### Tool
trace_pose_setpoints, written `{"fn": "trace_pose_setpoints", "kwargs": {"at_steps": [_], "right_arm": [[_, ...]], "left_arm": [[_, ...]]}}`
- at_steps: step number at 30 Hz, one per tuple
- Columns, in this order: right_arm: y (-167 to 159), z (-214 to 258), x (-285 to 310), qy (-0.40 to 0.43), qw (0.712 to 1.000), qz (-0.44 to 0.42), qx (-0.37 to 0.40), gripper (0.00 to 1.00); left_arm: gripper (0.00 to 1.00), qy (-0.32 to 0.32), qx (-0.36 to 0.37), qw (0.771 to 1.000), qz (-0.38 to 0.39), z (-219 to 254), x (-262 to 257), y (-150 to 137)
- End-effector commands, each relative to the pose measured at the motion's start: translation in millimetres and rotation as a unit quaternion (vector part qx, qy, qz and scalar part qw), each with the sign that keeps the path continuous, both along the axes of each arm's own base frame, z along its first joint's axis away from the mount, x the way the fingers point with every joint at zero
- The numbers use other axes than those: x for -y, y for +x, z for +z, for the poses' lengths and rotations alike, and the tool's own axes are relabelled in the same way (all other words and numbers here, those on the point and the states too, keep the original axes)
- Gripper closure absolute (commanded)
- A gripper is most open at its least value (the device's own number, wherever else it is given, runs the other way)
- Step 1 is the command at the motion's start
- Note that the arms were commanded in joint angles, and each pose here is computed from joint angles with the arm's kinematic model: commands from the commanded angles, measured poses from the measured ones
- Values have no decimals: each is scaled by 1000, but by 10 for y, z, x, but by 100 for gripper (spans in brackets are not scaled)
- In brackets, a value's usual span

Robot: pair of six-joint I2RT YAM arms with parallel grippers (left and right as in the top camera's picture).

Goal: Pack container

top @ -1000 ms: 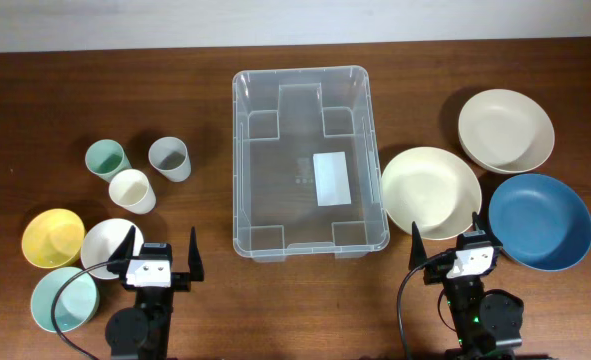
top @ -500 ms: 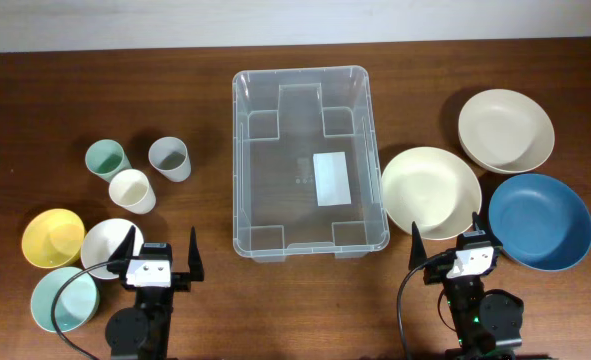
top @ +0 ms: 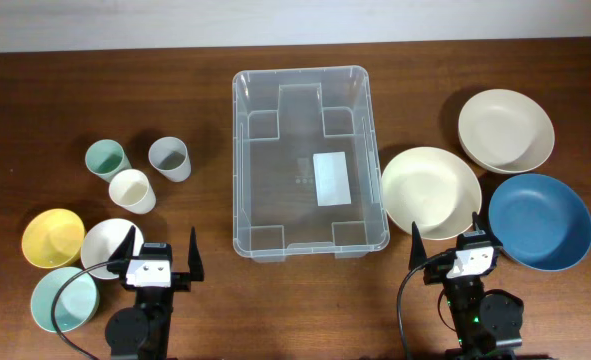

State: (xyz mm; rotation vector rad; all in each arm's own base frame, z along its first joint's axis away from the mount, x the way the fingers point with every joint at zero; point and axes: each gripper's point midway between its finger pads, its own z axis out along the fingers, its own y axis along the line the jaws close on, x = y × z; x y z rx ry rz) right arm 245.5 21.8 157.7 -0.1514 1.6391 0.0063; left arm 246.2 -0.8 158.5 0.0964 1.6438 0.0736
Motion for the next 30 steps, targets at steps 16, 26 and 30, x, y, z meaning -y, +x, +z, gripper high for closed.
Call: {"fn": "trace_pose_setpoints", "kwargs": {"at_steps": [16,26,30], "right_arm": [[-4,-16,-23,-3,1000,7,0,1],[-4,-16,-24,-3,1000,7,0,1],[-4,-17,-24,-3,1000,7,-1,1]], "left_arm": [[0,4,0,1000,-10,-12,35,-3],[0,4,0,1000,-10,-12,35,-3],[0,4,0,1000,-10,-12,35,-3]]}}
